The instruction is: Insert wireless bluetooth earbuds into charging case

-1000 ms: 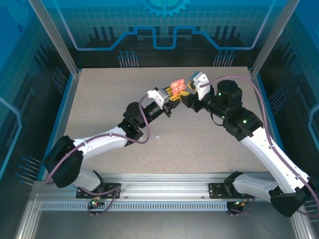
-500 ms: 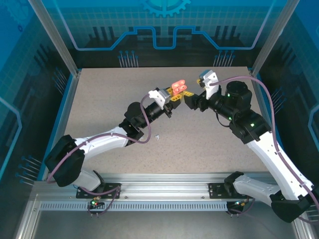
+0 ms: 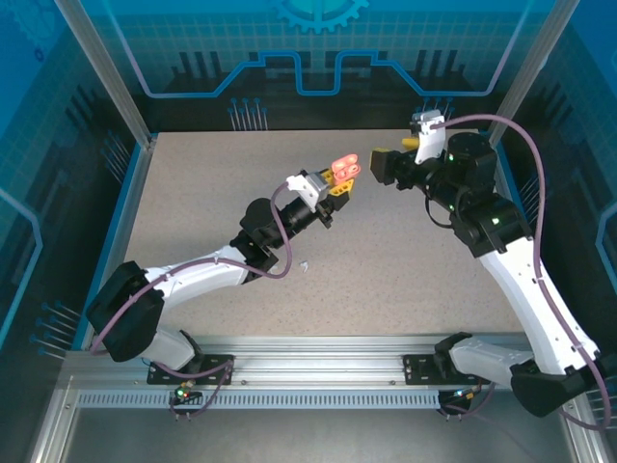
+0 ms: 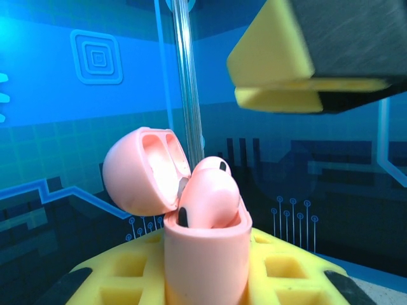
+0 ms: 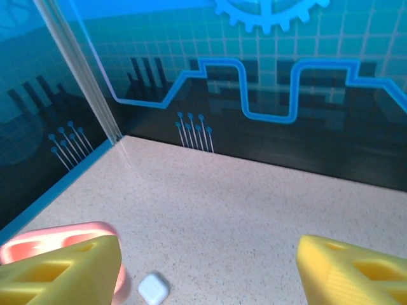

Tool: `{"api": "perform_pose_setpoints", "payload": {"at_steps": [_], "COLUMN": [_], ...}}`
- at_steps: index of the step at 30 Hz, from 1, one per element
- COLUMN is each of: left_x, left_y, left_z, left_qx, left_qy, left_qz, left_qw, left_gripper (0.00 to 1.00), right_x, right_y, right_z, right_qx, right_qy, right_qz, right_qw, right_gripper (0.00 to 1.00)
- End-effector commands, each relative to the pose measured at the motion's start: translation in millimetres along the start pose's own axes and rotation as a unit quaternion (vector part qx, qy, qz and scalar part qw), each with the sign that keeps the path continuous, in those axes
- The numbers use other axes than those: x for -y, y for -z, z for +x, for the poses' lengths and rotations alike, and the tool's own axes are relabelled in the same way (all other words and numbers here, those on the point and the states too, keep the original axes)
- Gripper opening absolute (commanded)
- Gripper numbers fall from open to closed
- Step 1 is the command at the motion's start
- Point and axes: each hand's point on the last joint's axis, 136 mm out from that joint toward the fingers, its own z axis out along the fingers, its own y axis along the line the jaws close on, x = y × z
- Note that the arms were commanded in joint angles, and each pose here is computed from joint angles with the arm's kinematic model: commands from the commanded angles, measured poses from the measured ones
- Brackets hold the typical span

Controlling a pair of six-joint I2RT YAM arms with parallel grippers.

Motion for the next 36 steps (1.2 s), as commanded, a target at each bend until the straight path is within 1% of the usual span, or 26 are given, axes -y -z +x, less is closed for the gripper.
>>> {"api": "perform_pose_setpoints", "payload": {"at_steps": [1,7,12,14,18,23,32,36], "left_x": [8,26,38,39,36,31,28,23], "left_y": [3,11,17,17,15,12,5,2], "left_z": [-3,16,28,31,34,33,36,39], "left_qx": [0.02,0.003,-0.002,-0.006,-0.008,-0.006,-0.008,-0.008], "left_qy": [0.003,0.001,0.017,0.026,0.035,0.041,0.046,0.042], "left_qz": [0.019,0.071,0.112,0.118,0.118,0.114,0.111,0.101], "left_qw": [1.0,0.997,0.994,0.993,0.992,0.993,0.993,0.994], "left_gripper": [0.0,0.0,0.0,0.0,0.0,0.0,0.0,0.0], "right_x": [16,20,24,24,28,29,15,5], "right_y": [-8,-36,-55,-61,-72,-78,-79,-79], "right_z": [3,4,17,25,43,60,79,91], "right_qx": [-0.037,-0.104,-0.159,-0.178,-0.217,-0.247,-0.278,-0.297], "right_qy": [-0.038,-0.057,-0.057,-0.055,-0.055,-0.055,-0.057,-0.043], "right_qz": [0.038,0.052,0.06,0.058,0.059,0.054,0.016,0.003], "right_qw": [0.998,0.991,0.984,0.981,0.973,0.966,0.959,0.954], "right_gripper": [0.74,0.73,0.73,0.73,0.73,0.72,0.69,0.68]}}
